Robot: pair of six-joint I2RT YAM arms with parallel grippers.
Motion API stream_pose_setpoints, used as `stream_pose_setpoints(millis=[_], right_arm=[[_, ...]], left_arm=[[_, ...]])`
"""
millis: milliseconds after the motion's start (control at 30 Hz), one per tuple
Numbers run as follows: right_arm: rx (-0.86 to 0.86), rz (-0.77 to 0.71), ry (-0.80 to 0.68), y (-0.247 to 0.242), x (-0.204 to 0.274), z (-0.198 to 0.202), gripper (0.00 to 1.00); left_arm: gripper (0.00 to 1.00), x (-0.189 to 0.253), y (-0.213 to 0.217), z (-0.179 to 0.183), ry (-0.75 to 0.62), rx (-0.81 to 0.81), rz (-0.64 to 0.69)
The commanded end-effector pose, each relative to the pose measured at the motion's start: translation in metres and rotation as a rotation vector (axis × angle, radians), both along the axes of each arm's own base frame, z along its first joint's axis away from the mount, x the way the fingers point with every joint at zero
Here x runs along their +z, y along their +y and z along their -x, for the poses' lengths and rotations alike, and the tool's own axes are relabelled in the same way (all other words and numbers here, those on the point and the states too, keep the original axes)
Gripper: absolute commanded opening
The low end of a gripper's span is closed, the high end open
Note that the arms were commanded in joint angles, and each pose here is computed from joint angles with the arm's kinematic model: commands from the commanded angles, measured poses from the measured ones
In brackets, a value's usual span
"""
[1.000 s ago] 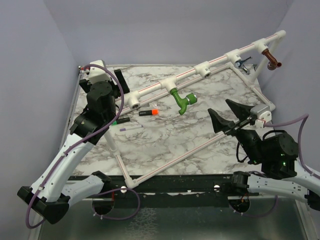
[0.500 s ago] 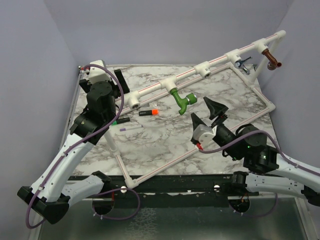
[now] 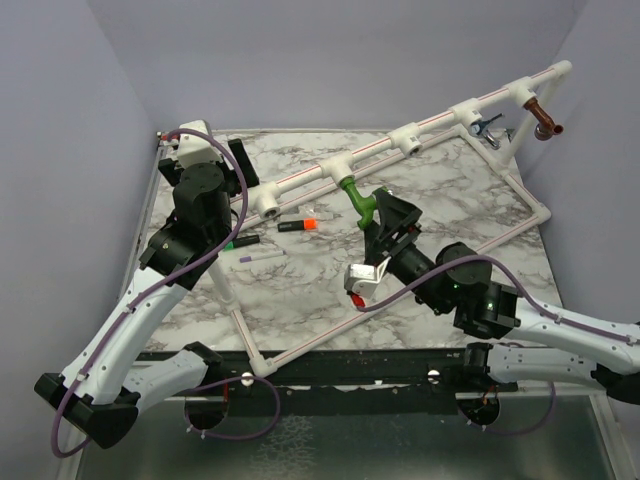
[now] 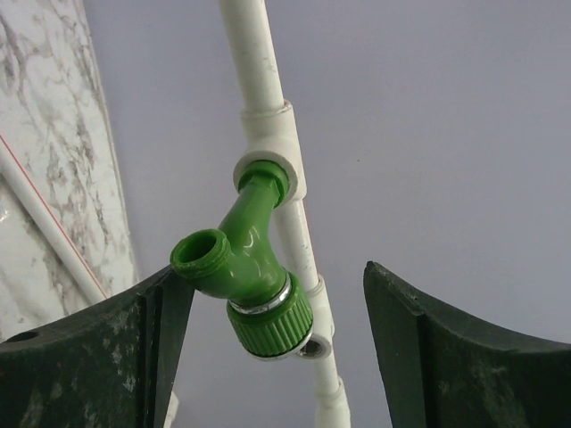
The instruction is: Install the water faucets
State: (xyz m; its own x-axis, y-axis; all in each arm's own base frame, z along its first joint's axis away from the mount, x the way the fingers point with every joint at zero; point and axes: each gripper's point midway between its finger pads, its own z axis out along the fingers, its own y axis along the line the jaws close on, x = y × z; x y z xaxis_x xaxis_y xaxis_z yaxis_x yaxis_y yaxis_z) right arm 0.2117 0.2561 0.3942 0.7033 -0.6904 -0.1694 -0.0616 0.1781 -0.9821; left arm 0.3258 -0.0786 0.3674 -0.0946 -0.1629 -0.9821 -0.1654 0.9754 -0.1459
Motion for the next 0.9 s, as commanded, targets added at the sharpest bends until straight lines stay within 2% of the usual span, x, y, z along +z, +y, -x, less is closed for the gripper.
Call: stream_pose_setpoints(millis=[0,333,533,667,800,867], right_arm=[[-0.015,0.137,-0.168,0.008,0.006,-0.001,0.80],[-0.023,0.154,-0.163,0.018,-0.011,-0.006,0.70],[-0.034,0.138,-0.127,0.019,-0.023,-0.009,0.56],[-0.054,0.125,-0.117,0.019,-0.028,-0.012,0.37],[-0.066,0.074,-0.078,0.018,-0.030,-0.014,0.03],[-0.082,0.033,-0.057,0.017,-0.032,-0.016,0.01]], left_arm=[[0.99,-0.120,-0.006,0.031,0.422,-0.129,-0.257],[0.99,-0.120,-0.005,0.032,0.423,-0.128,-0.259],[0.99,-0.120,-0.006,0.032,0.420,-0.130,-0.259],[0.99,-0.120,-0.005,0.032,0.421,-0.129,-0.258],[0.99,-0.120,-0.005,0.032,0.422,-0.127,-0.260],[0.99,-0.121,-0.005,0.031,0.423,-0.127,-0.260]])
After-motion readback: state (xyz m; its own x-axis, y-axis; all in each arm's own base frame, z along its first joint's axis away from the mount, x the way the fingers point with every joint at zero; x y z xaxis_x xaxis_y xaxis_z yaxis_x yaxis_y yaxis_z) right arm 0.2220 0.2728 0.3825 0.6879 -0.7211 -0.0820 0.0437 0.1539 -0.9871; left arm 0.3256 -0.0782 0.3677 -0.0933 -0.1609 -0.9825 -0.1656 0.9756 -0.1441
